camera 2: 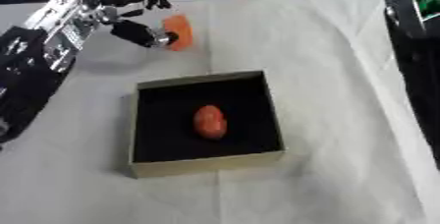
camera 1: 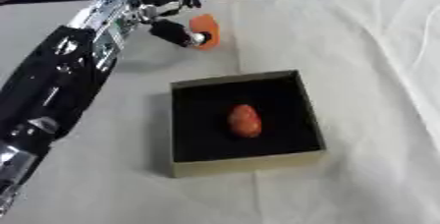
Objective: Pick up objects on the table and place them in the box.
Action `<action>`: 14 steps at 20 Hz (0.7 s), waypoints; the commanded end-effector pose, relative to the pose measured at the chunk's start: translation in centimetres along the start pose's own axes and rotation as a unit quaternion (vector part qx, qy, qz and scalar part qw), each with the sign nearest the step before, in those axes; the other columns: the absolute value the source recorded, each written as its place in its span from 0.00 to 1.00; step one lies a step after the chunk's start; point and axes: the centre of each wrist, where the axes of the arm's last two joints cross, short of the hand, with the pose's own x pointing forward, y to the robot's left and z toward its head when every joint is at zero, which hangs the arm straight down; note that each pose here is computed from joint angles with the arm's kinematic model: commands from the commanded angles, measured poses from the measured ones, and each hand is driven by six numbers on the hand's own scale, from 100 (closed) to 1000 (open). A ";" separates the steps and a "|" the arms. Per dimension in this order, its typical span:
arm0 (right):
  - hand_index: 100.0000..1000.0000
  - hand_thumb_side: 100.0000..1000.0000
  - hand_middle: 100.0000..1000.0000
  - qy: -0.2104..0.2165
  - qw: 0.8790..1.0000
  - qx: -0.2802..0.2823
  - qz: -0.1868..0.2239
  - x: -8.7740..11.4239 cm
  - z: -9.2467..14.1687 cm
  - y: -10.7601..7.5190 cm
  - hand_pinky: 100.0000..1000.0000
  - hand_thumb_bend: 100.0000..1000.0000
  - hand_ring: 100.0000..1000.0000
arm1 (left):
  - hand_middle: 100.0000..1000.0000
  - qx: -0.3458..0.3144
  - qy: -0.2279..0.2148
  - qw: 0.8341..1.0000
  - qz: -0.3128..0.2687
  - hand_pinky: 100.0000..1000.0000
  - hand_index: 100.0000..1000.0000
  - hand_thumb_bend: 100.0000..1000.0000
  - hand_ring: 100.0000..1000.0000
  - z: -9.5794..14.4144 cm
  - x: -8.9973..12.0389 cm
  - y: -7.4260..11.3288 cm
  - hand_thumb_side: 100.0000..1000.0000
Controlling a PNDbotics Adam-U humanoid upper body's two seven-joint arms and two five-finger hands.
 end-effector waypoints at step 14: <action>0.72 0.81 0.53 -0.019 1.000 -0.009 0.009 0.9 -1.0 -0.8 0.86 0.01 0.72 | 0.85 0.024 0.069 0.997 0.035 0.70 0.95 0.23 0.86 0.0 -2.3 0.9 0.91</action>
